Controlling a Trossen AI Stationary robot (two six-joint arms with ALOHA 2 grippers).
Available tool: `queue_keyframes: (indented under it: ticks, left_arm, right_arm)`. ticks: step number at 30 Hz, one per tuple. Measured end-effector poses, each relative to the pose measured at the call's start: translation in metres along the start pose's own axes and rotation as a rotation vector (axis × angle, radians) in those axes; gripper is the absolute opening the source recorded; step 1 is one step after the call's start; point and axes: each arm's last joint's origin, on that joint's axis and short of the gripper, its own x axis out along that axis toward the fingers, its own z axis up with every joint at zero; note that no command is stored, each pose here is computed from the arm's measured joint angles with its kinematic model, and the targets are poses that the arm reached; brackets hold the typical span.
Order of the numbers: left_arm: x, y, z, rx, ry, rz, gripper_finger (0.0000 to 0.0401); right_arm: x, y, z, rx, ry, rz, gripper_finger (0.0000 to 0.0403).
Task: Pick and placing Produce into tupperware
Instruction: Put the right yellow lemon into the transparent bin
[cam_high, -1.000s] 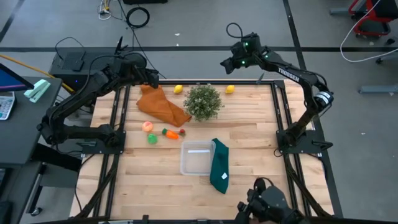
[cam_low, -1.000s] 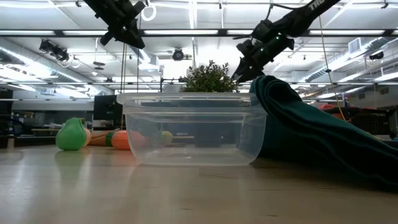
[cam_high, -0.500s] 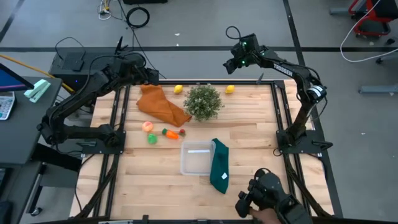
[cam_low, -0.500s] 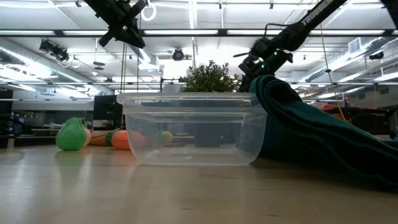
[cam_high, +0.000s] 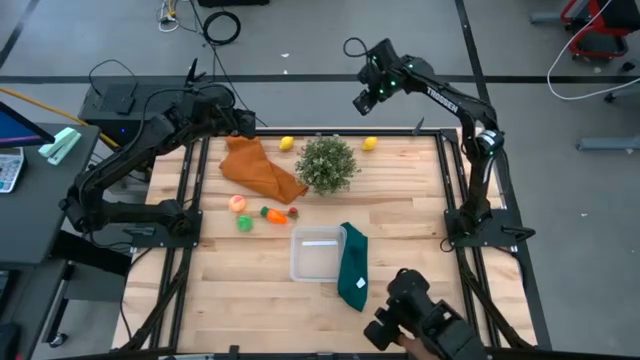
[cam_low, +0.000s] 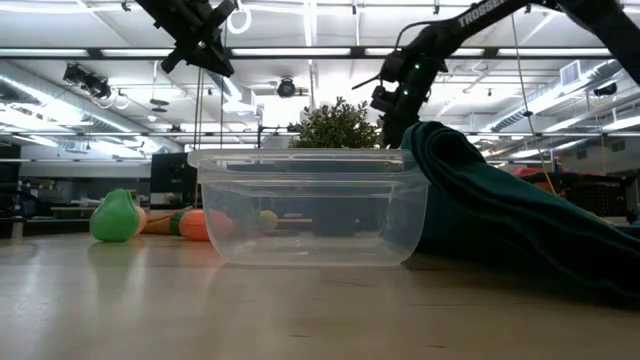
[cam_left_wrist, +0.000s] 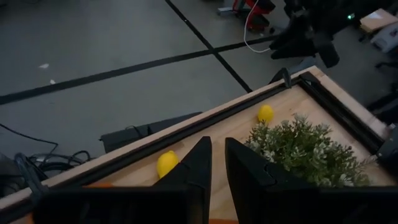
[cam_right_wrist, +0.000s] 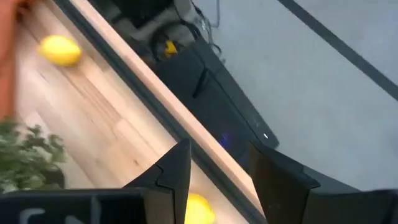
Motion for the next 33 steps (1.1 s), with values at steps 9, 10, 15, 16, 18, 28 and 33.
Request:
queue_keyframes:
  ticks: [9, 10, 15, 16, 18, 28, 33]
  left_arm:
    - [0.000, 0.000, 0.000, 0.132, 0.000, 0.000, 0.0057]
    - [0.000, 0.000, 0.000, 0.141, 0.000, 0.000, 0.0057]
    - [0.000, 0.000, 0.000, 0.185, -0.001, 0.000, 0.0051]
    - [0.000, 0.000, 0.000, 0.194, 0.000, 0.000, 0.0051]
    - [0.000, 0.000, 0.000, 0.214, 0.000, 0.000, 0.0052]
    - [0.000, 0.000, 0.000, 0.223, 0.000, 0.000, 0.0054]
    - [0.000, 0.000, 0.000, 0.243, 0.000, 0.000, 0.0048]
  right_arm:
    - [0.023, 0.014, -0.027, -0.259, 0.344, 0.019, 0.0134]
    - [0.024, 0.018, -0.028, -0.324, 0.362, 0.018, 0.0137]
    - [0.024, 0.034, -0.027, -0.635, 0.362, 0.058, 0.0165]
    - [0.024, 0.036, -0.027, -0.690, 0.365, 0.062, 0.0173]
    - [0.025, 0.043, -0.026, -0.778, 0.372, 0.067, 0.0192]
    - [0.046, 0.038, -0.046, -0.756, 0.441, 0.129, 0.0270]
    - [0.063, 0.032, -0.065, -0.784, 0.509, 0.126, 0.0283]
